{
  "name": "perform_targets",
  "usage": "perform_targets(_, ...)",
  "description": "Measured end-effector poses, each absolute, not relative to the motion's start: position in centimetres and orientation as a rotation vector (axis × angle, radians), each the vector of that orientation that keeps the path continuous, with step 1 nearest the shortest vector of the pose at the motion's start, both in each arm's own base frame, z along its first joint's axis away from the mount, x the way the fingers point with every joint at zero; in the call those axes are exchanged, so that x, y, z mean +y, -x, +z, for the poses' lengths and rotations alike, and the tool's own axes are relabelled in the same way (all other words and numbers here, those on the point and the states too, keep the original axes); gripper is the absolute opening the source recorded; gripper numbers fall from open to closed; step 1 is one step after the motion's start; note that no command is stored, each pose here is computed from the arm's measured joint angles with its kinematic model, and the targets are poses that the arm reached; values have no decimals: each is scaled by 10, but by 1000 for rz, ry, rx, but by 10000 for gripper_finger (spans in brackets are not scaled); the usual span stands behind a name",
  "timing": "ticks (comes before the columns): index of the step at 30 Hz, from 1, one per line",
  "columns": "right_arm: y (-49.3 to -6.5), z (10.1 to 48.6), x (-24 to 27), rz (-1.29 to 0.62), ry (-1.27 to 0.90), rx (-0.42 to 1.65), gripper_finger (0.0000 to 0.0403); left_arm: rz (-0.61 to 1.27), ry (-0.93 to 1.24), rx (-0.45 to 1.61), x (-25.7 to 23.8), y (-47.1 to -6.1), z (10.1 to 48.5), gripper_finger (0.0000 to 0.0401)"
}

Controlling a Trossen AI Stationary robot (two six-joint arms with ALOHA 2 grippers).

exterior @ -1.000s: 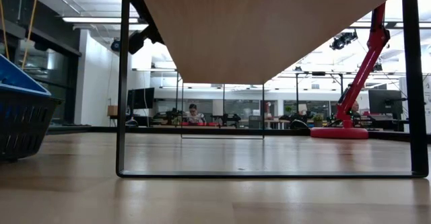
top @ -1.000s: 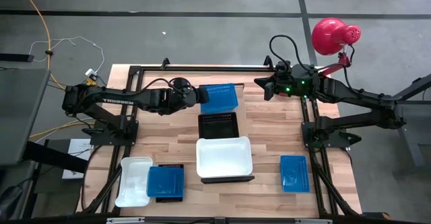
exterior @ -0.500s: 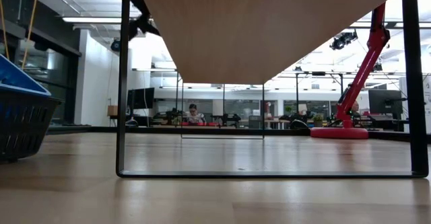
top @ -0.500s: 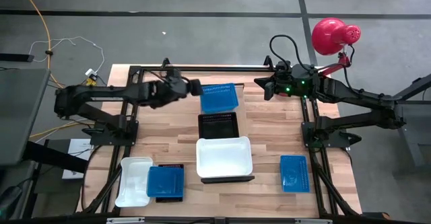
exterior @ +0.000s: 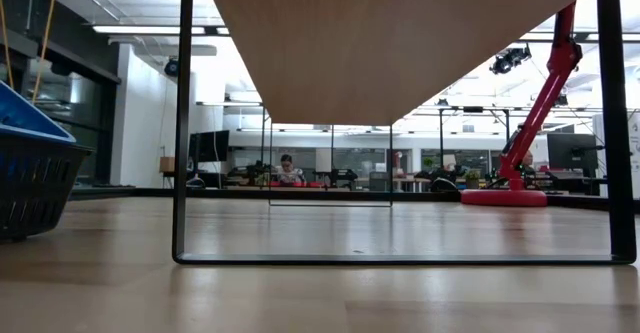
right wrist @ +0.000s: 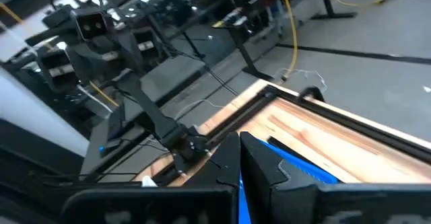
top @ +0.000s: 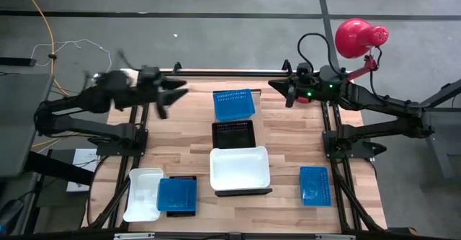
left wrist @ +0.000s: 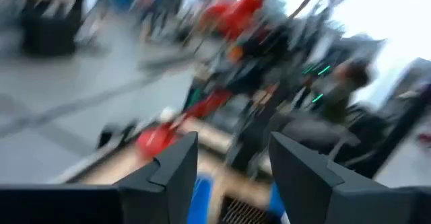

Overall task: Stack baskets on shelf by color
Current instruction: Stack the right blue bin on the blue bin on the shelf

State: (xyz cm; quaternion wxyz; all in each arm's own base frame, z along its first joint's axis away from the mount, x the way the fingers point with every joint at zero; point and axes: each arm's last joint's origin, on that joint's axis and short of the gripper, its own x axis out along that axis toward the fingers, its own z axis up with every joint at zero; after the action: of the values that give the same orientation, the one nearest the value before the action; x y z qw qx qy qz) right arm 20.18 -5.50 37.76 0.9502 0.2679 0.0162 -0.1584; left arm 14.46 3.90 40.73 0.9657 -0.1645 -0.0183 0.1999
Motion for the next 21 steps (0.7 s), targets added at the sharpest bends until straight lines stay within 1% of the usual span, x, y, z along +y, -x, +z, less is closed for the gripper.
perform_targets(3,-202,379,-55,-306,-540,22,0,323,276,-136,27,-125,420,161)
perform_targets(6,-202,379,-55,-300,-530,22,0,307,233,-179,21,-110,425,150)
perform_targets(14,-202,380,-53,-260,-508,30,0,313,259,-186,19,-98,412,123)
perform_targets(18,-203,392,-48,-104,-509,-6,0,311,269,-189,19,-98,412,120)
perform_targets(21,-203,405,-36,-12,-526,55,0,304,271,-206,19,-98,414,122)
